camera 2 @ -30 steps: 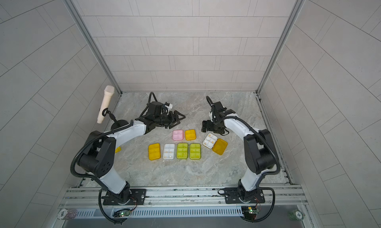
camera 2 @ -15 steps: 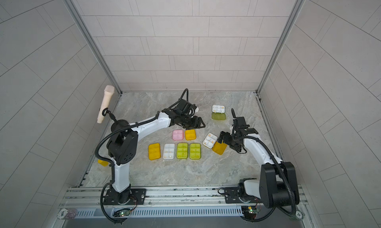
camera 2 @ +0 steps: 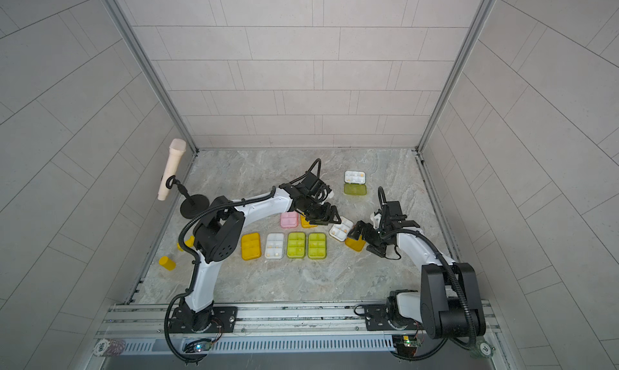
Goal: Close pillboxes
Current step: Close the lid on the pillbox.
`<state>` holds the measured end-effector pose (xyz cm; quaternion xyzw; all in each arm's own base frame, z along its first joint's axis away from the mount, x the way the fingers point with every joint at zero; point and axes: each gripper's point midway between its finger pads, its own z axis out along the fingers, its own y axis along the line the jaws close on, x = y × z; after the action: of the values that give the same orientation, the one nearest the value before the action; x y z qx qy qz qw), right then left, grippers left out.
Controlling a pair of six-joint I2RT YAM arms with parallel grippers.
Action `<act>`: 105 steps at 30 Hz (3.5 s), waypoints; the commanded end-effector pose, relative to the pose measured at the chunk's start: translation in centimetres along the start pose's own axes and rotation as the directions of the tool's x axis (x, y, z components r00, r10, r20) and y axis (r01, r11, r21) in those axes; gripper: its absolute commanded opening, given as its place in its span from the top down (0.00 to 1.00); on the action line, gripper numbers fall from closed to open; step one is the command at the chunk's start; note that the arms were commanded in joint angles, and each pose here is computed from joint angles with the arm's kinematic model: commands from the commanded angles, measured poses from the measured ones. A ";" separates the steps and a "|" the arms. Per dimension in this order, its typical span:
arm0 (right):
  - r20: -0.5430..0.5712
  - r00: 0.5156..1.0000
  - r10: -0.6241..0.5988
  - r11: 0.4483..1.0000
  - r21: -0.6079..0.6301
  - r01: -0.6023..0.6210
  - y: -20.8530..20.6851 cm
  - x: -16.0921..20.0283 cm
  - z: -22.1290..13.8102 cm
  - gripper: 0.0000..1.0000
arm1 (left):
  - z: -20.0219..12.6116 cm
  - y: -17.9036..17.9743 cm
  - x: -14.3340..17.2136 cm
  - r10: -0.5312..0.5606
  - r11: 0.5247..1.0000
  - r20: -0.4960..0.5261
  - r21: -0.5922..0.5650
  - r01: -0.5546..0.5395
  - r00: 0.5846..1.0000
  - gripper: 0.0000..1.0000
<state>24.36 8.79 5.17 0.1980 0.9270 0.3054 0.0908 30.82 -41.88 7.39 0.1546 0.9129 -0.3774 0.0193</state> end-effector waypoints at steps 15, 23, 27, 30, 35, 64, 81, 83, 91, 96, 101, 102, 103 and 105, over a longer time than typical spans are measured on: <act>0.009 0.999 0.032 0.998 -0.047 -0.031 -0.3 -0.8 1.2 0.00 | 2.9 0.7 1.1 -0.027 0.999 -0.054 0.033 0.029 0.998 0.26; 0.042 0.999 0.028 0.994 -0.109 -0.023 0.9 -1.2 0.6 0.00 | 3.3 0.4 1.1 -0.033 0.998 -0.060 0.055 0.036 0.998 0.26; 0.043 0.999 0.010 0.989 -0.151 -0.003 1.8 -1.2 0.2 0.00 | 3.3 0.6 1.3 -0.028 0.999 -0.057 0.045 0.031 0.998 0.26; 0.046 0.999 0.012 0.986 -0.166 -0.004 2.0 -1.4 0.2 0.00 | 3.4 0.6 1.4 -0.032 0.998 -0.060 0.047 0.035 0.998 0.26; 0.047 0.999 0.018 0.981 -0.194 -0.008 2.6 -1.5 -0.1 0.00 | 3.3 0.7 1.4 -0.033 0.998 -0.060 0.045 0.036 0.998 0.26; 0.121 0.991 -0.050 0.986 -0.154 0.069 6.1 -4.8 -2.1 0.00 | -5.7 -1.1 -3.2 -0.013 0.995 0.154 0.100 -0.003 0.988 0.26; 0.067 0.990 -0.124 0.990 -0.052 0.128 8.7 -5.9 0.4 0.01 | -21.3 5.3 -5.6 -0.076 0.983 0.656 -0.077 0.167 0.751 0.14; 0.059 0.990 -0.126 0.991 -0.028 0.127 8.4 -6.0 0.5 0.02 | -21.7 5.2 -5.5 -0.076 0.983 0.670 -0.076 0.170 0.739 0.11; 0.027 0.989 -0.144 0.988 0.067 0.142 7.1 -6.1 0.6 0.03 | -22.1 5.4 -5.4 -0.102 0.978 0.687 -0.063 0.198 0.720 0.06; 0.010 0.984 -0.177 0.957 0.236 0.170 4.8 -6.5 0.9 0.03 | -21.5 5.8 -5.5 -0.141 0.975 0.680 -0.032 0.222 0.720 0.06; -0.044 0.976 -0.213 0.917 0.337 0.215 3.6 -6.1 1.9 0.04 | -21.0 6.4 -5.5 -0.183 0.969 0.676 -0.001 0.248 0.714 0.06; -0.051 0.974 -0.219 0.909 0.352 0.223 3.5 -6.1 2.2 0.04 | -20.9 6.5 -5.5 -0.188 0.968 0.675 0.005 0.250 0.713 0.06; -0.057 0.973 -0.222 0.903 0.365 0.228 3.3 -6.0 2.4 0.05 | -20.8 6.5 -5.6 -0.190 0.968 0.673 0.007 0.251 0.715 0.06; -0.067 0.970 -0.234 0.892 0.382 0.242 3.2 -6.0 2.8 0.05 | -20.7 6.5 -5.6 -0.195 0.968 0.668 0.012 0.252 0.718 0.06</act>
<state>32.03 11.04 5.56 0.1067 0.9794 0.1494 0.0837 39.31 -24.71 18.76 -0.0910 0.8769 -0.3613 0.3037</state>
